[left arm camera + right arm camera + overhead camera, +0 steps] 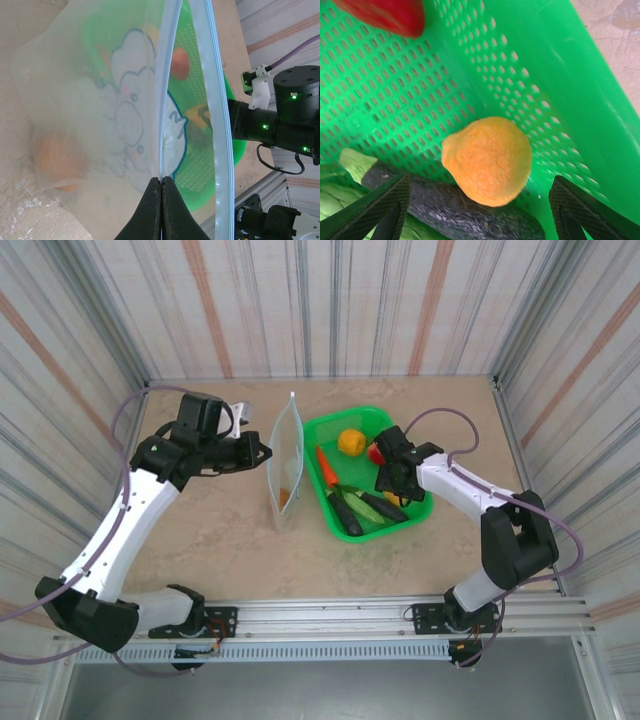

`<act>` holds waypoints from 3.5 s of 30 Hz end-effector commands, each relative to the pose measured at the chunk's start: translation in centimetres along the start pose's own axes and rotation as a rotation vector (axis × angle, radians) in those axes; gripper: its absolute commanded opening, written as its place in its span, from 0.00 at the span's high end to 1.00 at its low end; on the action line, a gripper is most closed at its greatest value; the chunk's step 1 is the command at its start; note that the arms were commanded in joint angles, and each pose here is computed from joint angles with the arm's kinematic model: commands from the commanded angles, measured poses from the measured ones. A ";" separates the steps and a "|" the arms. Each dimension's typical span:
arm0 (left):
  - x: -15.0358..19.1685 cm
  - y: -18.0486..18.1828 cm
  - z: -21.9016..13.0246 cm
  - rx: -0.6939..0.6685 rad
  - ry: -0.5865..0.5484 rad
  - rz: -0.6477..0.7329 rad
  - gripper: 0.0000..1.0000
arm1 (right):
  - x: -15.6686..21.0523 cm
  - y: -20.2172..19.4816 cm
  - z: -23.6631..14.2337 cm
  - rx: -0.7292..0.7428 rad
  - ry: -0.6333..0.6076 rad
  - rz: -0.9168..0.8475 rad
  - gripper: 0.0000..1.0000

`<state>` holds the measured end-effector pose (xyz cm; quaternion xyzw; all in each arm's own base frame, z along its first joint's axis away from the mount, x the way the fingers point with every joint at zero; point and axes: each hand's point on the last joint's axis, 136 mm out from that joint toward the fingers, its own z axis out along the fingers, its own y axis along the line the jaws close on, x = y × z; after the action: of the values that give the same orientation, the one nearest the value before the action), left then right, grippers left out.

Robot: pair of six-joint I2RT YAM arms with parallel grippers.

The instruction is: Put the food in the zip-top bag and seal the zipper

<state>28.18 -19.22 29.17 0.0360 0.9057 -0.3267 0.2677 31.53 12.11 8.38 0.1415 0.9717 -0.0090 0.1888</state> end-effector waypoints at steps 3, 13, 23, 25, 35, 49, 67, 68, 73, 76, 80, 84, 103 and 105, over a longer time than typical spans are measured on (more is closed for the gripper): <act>-0.1 -0.3 -0.9 0.006 -0.019 0.029 1.00 | 0.7 -0.3 2.3 0.047 0.030 0.090 0.24; 0.2 -0.7 -1.0 0.024 -0.008 0.013 1.00 | 0.4 -0.8 5.3 0.089 0.048 0.076 0.34; 0.4 -1.2 -0.8 0.016 0.014 0.014 1.00 | -1.9 0.5 2.1 0.033 -0.055 -0.021 0.55; 0.4 -1.6 -0.9 0.020 0.022 0.020 1.00 | -3.0 1.0 -0.1 0.015 -0.112 -0.065 0.54; -0.1 -2.8 -1.3 0.035 0.045 0.029 1.00 | -6.4 8.1 -16.4 -0.328 -0.415 -0.285 0.52; 0.3 -2.6 -0.4 0.047 0.064 0.008 1.00 | -1.1 21.8 -27.7 -0.904 -0.306 -0.473 0.49; 0.3 -2.7 -1.5 0.066 0.030 0.018 1.00 | 2.8 23.1 -20.4 -0.663 -0.243 -0.576 0.23; 0.3 -2.6 -1.5 0.063 0.030 0.020 1.00 | 2.8 23.1 -20.5 -0.672 -0.243 -0.579 0.23; 0.2 -2.1 -1.7 0.052 0.019 0.012 1.00 | 3.4 23.7 -22.3 -0.755 -0.227 -0.600 0.24; 0.5 -1.8 -1.7 0.041 0.024 0.020 1.00 | 2.9 23.6 -24.7 -0.822 -0.268 -0.608 0.24; 1.2 -0.8 -1.7 0.022 0.014 0.007 1.00 | 1.7 22.7 -27.7 -0.873 -0.342 -0.608 0.27; 1.3 -0.7 -1.9 0.034 0.013 -0.003 1.00 | 0.1 21.5 -29.6 -0.949 -0.357 -0.560 0.28; 0.5 -1.6 -2.4 0.080 0.006 0.024 1.00 | -10.2 12.4 -6.0 -0.404 -0.177 -0.300 0.18; 0.6 -1.6 -2.2 0.088 0.013 0.027 1.00 | -10.6 12.8 -4.1 -0.362 -0.155 -0.320 0.14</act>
<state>26.29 -18.92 30.16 0.0414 0.9007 -0.3502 0.2538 41.77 22.28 16.83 -0.0314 0.9463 0.1608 0.2788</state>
